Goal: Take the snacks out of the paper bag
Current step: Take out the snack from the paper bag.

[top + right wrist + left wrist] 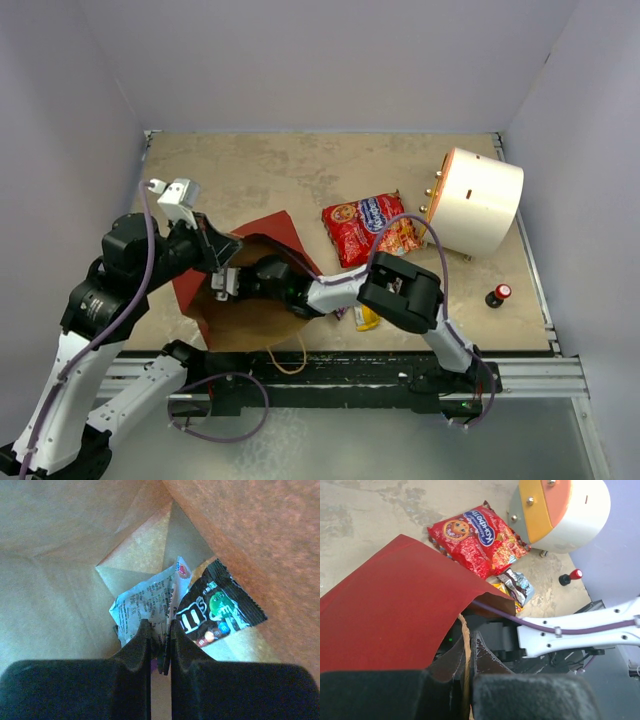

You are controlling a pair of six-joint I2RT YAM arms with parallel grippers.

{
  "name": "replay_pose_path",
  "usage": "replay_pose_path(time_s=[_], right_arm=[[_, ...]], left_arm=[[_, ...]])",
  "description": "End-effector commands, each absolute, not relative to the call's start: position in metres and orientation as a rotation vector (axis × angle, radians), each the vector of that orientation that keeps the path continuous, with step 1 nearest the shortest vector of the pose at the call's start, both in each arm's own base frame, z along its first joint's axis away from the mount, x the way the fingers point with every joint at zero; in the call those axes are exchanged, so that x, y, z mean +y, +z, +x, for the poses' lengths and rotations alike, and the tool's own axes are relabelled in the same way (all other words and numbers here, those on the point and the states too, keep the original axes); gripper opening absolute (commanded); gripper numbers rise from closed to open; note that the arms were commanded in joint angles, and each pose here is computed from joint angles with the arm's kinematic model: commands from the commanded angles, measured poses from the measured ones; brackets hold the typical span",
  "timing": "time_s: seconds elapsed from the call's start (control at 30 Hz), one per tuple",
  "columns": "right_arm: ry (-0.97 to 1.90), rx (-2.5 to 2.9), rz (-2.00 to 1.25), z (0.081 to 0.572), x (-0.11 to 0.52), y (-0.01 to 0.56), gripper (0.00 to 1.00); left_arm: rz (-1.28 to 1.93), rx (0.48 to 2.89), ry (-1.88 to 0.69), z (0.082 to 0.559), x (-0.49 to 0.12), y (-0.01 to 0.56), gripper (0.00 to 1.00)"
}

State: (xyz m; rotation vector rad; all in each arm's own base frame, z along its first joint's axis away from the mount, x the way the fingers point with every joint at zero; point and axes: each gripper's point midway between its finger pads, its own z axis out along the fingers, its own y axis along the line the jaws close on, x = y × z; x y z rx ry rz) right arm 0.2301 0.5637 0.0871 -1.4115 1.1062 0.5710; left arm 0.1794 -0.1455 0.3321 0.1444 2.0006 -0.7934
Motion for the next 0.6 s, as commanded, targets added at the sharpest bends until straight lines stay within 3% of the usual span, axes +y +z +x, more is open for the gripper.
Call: replay_pose_path(time_s=[0.0,0.57], right_arm=[[0.59,1.068,-1.392,0.222,0.551,0.128,0.0],[0.552,1.062,-1.498,0.172,0.433,0.196,0.0]], left_arm=[[0.061,1.935,-0.775,0.195,-0.142,0.339,0.0],[0.079,1.906,-0.692,0.231,-0.146,0.332,0.0]])
